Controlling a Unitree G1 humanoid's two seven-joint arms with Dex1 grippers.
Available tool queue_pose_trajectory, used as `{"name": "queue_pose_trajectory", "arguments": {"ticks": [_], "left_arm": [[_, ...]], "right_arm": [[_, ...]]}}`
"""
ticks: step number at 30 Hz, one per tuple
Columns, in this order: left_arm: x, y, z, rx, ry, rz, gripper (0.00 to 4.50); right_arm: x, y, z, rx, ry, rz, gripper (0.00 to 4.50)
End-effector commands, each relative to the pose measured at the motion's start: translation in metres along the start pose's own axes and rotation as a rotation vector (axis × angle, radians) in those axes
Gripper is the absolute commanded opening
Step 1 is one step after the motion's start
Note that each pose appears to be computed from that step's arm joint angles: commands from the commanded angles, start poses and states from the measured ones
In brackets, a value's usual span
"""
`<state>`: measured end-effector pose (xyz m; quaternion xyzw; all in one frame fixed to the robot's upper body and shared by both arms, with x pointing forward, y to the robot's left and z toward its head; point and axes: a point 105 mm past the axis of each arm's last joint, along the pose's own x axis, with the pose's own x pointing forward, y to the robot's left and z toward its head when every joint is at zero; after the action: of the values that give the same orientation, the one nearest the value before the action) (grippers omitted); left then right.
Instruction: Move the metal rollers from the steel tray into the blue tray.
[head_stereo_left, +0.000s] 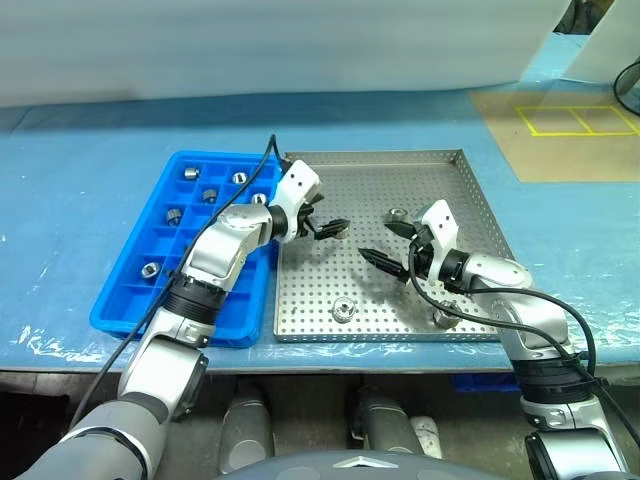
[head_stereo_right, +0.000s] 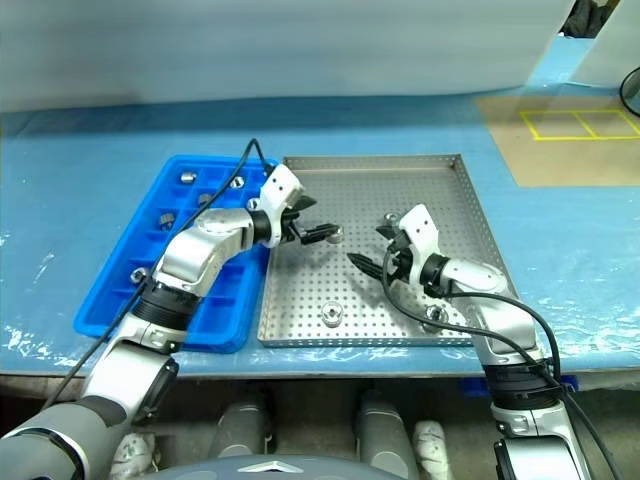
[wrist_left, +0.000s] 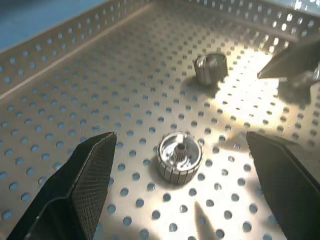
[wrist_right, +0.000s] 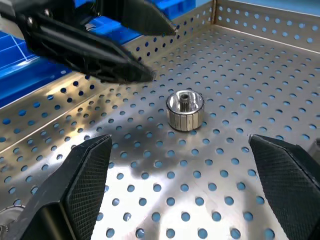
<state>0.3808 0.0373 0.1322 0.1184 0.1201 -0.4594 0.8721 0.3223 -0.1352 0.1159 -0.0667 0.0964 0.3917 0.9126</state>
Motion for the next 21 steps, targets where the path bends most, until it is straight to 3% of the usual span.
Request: {"name": "queue_pose_trajectory", "arguments": {"ticks": [1,12,21], "left_arm": [[0.006,0.003,0.017,0.064,-0.013,-0.009,4.36],[0.033,-0.005,0.014,0.071,0.025,-0.076,4.36],[0.045,0.007,0.003,0.115,0.068,-0.03,4.36]], "right_arm": [[-0.006,0.003,0.016,-0.033,-0.051,-0.005,4.5],[-0.004,0.007,0.013,-0.024,-0.048,0.0,4.5],[-0.006,0.008,0.012,-0.021,-0.046,-0.005,4.5]]}}
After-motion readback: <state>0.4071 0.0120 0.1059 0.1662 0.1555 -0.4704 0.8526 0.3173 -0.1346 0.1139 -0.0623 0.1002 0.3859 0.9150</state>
